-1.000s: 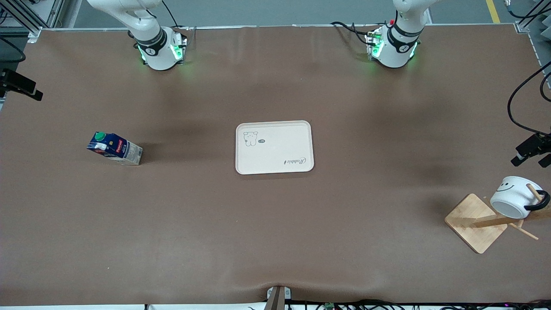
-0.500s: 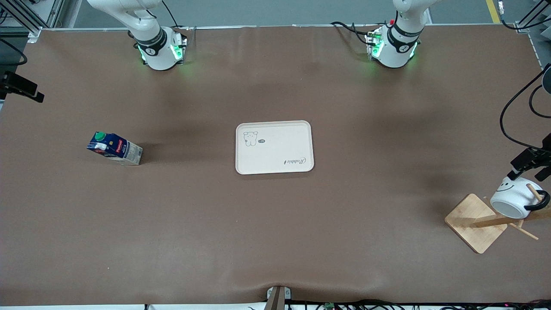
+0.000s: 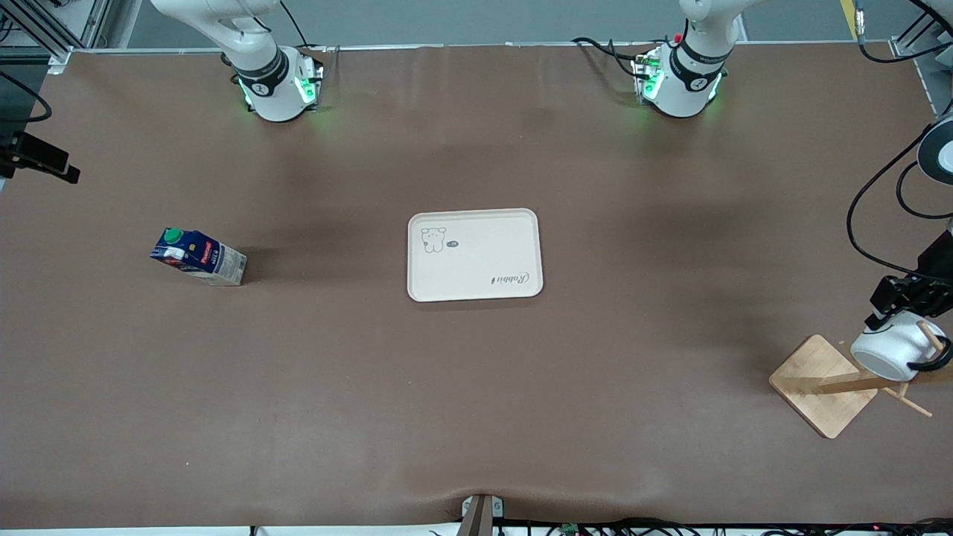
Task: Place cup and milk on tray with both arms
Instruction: 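Reach the left gripper to the white mug and grasp its rim, then carry the mug to the tray while the right gripper grasps the milk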
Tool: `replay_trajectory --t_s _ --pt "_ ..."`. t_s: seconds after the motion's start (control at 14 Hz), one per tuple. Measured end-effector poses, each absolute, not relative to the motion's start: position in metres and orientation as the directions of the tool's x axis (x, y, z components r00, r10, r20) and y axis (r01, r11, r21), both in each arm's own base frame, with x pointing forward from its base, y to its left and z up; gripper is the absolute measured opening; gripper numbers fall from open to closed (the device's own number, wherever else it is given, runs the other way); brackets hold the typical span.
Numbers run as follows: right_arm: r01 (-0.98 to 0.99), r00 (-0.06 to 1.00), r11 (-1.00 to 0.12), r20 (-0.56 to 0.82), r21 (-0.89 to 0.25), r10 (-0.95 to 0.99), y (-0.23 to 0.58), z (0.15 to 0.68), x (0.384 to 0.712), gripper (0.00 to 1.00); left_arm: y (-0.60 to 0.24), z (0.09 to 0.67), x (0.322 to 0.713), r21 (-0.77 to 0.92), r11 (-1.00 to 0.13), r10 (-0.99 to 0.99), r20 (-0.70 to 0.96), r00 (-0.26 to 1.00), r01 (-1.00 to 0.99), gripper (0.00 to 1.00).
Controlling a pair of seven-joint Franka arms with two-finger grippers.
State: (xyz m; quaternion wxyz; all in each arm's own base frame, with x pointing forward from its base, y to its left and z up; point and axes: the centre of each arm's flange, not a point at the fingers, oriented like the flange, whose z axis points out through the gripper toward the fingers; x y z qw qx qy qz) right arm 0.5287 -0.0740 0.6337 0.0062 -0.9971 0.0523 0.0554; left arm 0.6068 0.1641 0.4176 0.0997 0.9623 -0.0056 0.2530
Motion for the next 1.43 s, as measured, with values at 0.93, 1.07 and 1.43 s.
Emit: replay_trajectory --t_s 0.93,1.07,1.43 --pt "-0.109 0.987 -0.994 -0.121 -0.003 -0.108 -0.076 0.628 0.532 1.00 0.057 0.485 0.611 0.253 -0.966 0.068 0.423 0.904 -0.045 0.06" --pt "-0.109 0.986 -0.994 -0.127 -0.001 -0.108 -0.076 0.625 0.533 1.00 0.010 0.501 0.608 0.259 -0.966 0.089 0.385 0.919 -0.014 0.06" --pt "-0.110 0.985 -0.994 -0.134 0.000 -0.109 -0.077 0.621 0.535 1.00 -0.078 0.497 0.603 0.224 -0.974 0.114 0.321 0.940 0.042 0.06"
